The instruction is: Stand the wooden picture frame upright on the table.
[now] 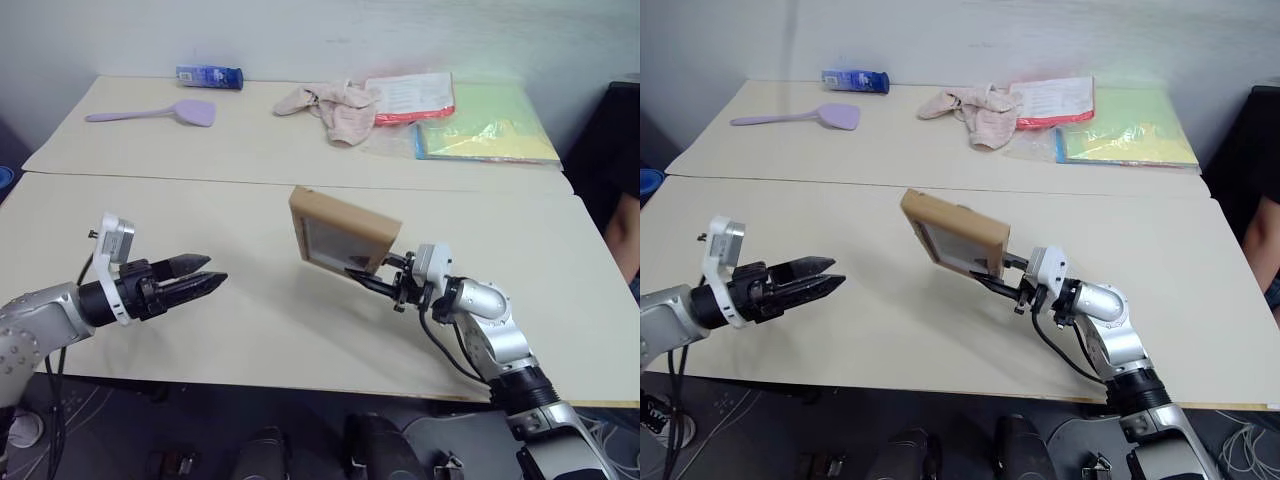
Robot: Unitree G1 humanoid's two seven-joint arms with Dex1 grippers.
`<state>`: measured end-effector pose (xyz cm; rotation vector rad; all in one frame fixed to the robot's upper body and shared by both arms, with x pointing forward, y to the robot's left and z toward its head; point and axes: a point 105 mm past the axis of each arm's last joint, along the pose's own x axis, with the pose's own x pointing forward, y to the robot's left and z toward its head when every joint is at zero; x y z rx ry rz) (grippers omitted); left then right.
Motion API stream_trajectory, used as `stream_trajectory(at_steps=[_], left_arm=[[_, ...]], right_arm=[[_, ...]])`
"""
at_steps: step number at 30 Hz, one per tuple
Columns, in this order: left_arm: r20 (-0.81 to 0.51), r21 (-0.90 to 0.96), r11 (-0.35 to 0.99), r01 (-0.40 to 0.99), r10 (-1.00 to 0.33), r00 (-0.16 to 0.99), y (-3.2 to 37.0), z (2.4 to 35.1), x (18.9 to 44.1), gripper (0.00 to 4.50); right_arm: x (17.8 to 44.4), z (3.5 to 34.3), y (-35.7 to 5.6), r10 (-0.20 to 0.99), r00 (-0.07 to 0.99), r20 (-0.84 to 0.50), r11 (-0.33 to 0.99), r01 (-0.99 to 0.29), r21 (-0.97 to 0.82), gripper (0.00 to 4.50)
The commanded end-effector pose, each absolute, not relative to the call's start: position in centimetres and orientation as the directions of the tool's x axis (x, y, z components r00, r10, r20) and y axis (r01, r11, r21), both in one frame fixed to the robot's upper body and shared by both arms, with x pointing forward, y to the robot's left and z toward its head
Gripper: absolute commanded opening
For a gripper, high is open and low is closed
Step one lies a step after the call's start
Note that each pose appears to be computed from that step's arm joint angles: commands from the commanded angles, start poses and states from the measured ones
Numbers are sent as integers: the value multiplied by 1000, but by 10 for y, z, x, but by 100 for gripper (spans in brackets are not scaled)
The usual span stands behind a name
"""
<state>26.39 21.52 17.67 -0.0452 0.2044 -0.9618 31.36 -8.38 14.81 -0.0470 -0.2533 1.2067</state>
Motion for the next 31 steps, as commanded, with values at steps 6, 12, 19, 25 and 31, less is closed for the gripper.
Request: stream_trajectory(at_steps=[6, 12, 19, 25, 31], left_arm=[[-137, 35, 461, 887, -877, 461, 193, 165, 255, 450], [-150, 44, 449, 892, -880, 451, 193, 164, 258, 450], [-181, 78, 473, 878, -859, 479, 202, 158, 261, 450], [-247, 144, 546, 825, -788, 564, 233, 135, 252, 450], [-312, 276, 617, 737, -667, 676, 268, 116, 236, 450]], right_arm=[[319, 122, -84, 927, 369, 71, 356, -923, 143, 128], [324, 101, -86, 913, 408, 0, 398, -893, 211, 128], [315, 134, -87, 929, 354, 108, 348, -935, 67, 317], [285, 137, -123, 953, 304, 9, 303, -944, -128, 447], [267, 121, -191, 905, 387, -176, 301, -875, -379, 447]])
